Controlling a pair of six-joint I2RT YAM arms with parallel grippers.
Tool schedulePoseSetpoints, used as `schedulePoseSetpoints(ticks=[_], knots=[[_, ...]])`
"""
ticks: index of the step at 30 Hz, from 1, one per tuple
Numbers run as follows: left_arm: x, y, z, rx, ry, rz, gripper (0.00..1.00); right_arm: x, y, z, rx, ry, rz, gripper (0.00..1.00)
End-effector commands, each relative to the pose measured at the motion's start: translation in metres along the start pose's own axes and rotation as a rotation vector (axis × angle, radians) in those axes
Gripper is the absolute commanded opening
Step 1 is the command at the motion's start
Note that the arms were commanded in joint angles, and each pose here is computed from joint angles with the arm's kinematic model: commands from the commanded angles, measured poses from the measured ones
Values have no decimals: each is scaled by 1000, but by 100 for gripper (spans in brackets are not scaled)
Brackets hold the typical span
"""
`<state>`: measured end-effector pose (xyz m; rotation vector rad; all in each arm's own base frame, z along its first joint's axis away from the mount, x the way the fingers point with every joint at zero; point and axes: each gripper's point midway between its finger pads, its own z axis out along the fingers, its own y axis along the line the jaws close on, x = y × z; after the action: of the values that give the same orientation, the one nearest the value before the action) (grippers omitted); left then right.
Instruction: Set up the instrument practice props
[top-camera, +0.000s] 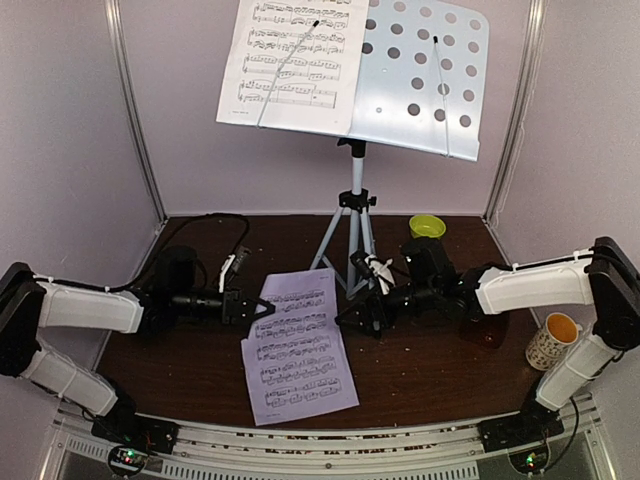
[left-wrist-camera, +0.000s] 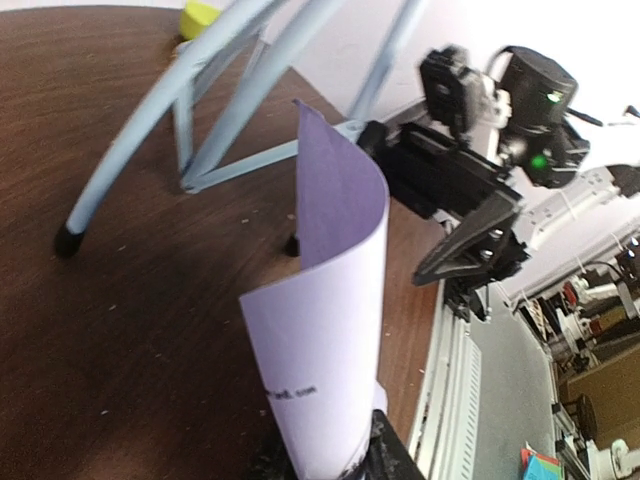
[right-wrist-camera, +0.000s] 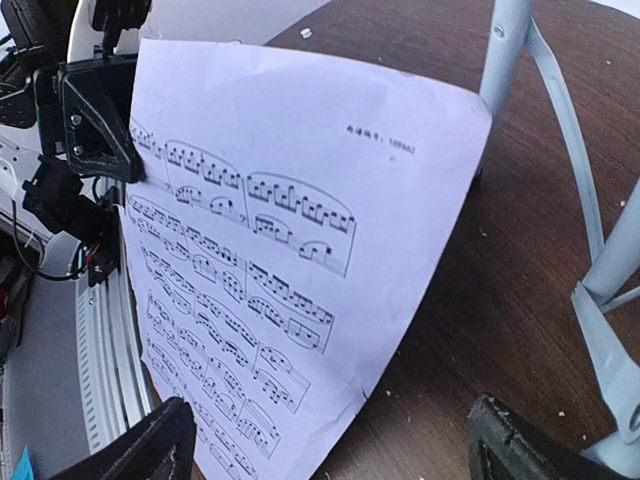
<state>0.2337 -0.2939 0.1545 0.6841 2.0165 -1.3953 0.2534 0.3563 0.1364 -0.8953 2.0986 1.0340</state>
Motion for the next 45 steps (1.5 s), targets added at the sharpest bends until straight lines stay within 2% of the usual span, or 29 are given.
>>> schedulePoseSetpoints(ticks=[1,7,13,15,17,20,22,23,24,27,33,36,41,45], knots=[[-6,-45,0,173,-26,122,23,-13,5,5,-66,-69,-11,96],[-4,-86,0,308,-5,187,23,-19,16,8,-143,-118,3,93],[-9,-97,-3,347,-11,202,22,-9,17,-2,-141,-125,-19,95],[-11,-101,-4,363,-19,206,22,-9,25,-8,-177,-141,-34,91],[-15,-104,-5,371,-28,209,23,-16,39,-14,-249,-180,-32,77],[-20,-104,-4,353,-33,211,23,-31,61,-29,-349,-263,-29,40],[-22,-100,-4,319,-34,219,24,-33,68,-37,-369,-273,-31,17],[-23,-99,-4,301,-37,222,28,-32,69,-38,-366,-268,-32,6],[-24,-97,-5,278,-45,225,34,-34,72,-44,-359,-276,-43,0],[-33,-91,-12,191,-102,252,55,-30,72,-55,-305,-253,-77,0],[-53,-60,-41,-129,-226,294,95,-29,82,-84,-204,-226,-226,0],[-49,-56,-46,-166,-216,308,98,-29,92,-99,-163,-217,-308,0],[-48,-81,-40,-32,-214,358,98,-34,101,-126,-118,-231,-358,0],[-52,-93,-33,-19,-236,427,98,-44,112,-148,-114,-274,-385,0]])
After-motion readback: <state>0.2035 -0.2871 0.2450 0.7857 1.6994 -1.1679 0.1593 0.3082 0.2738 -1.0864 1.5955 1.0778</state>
